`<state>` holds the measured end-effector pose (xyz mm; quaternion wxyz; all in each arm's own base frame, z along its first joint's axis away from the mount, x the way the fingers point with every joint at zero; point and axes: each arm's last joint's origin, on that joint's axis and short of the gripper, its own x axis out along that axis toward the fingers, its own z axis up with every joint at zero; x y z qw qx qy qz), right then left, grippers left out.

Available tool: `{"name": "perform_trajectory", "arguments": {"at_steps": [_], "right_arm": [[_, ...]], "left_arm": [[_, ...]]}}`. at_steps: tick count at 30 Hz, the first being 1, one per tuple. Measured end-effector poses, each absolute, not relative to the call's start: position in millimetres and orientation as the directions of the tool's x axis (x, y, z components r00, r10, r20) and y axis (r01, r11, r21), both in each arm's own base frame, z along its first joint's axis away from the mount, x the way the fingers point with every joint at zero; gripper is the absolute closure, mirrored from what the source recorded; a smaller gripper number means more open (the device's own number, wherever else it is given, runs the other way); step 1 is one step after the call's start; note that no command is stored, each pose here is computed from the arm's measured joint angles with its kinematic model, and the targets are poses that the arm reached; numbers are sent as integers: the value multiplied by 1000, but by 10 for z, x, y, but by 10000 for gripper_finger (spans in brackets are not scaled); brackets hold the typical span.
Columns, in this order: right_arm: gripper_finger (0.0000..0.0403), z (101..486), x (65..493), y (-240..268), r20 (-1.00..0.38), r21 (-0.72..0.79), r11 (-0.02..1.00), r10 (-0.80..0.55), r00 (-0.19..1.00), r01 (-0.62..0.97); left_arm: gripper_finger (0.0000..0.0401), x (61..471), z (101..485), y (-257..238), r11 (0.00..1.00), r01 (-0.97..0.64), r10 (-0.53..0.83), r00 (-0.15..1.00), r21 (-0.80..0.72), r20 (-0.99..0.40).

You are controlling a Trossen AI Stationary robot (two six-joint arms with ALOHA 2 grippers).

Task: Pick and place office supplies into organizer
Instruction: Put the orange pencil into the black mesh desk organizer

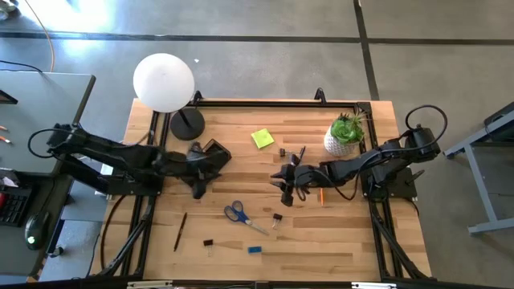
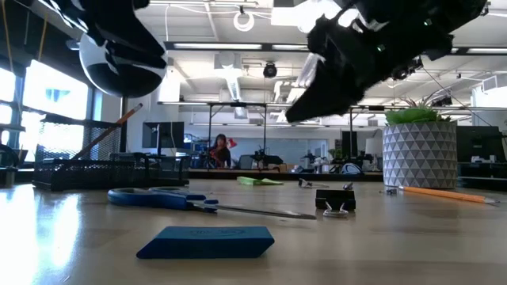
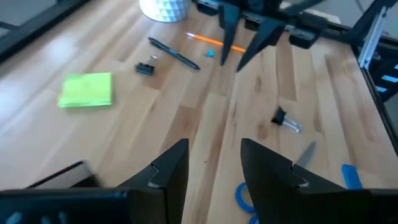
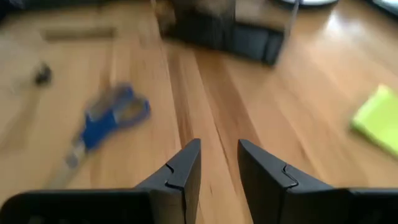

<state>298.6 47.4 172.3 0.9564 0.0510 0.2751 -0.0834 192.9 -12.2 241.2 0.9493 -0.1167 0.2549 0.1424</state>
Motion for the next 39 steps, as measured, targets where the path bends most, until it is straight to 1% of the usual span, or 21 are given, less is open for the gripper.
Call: {"name": "perform_trajectory", "arguments": {"at_steps": [2, 4, 6, 10, 15, 18, 21, 30, 35, 39], "right_arm": [[302, 1663, 2932, 497, -588, 32, 970, -177, 790, 241], [302, 1613, 2867, 504, -631, 2, 946, -250, 735, 324], [302, 1607, 2792, 510, -654, -19, 915, -316, 688, 402], [302, 1659, 2583, 574, -678, -39, 840, -420, 604, 541], [302, 1710, 2210, 726, -673, -69, 710, -551, 493, 701], [302, 1679, 1997, 800, -681, -85, 633, -601, 419, 770], [302, 1588, 1853, 836, -688, -73, 576, -621, 377, 814], [302, 1183, 1576, 791, -715, 35, 497, -594, 370, 867], [302, 1013, 1486, 755, -711, 125, 477, -568, 414, 870], [302, 955, 1492, 756, -704, 184, 490, -540, 462, 852]], "left_arm": [[265, 2049, 2367, -138, 940, -310, 200, 840, -145, -505], [265, 2158, 2350, -150, 946, -291, 195, 861, -142, -470], [265, 2253, 2338, -160, 951, -276, 193, 882, -137, -431], [265, 2396, 2364, -169, 959, -261, 211, 921, -113, -328], [265, 2552, 2340, -211, 968, -233, 204, 949, -96, -242], [265, 2641, 2290, -278, 975, -207, 188, 961, -78, -204], [265, 2712, 2231, -331, 981, -186, 172, 968, -63, -183], [265, 2802, 2157, -351, 982, -179, 169, 974, -58, -151], [265, 2802, 2160, -351, 983, -177, 169, 974, -45, -148], [265, 2802, 2158, -350, 983, -177, 169, 974, -41, -151]]}}
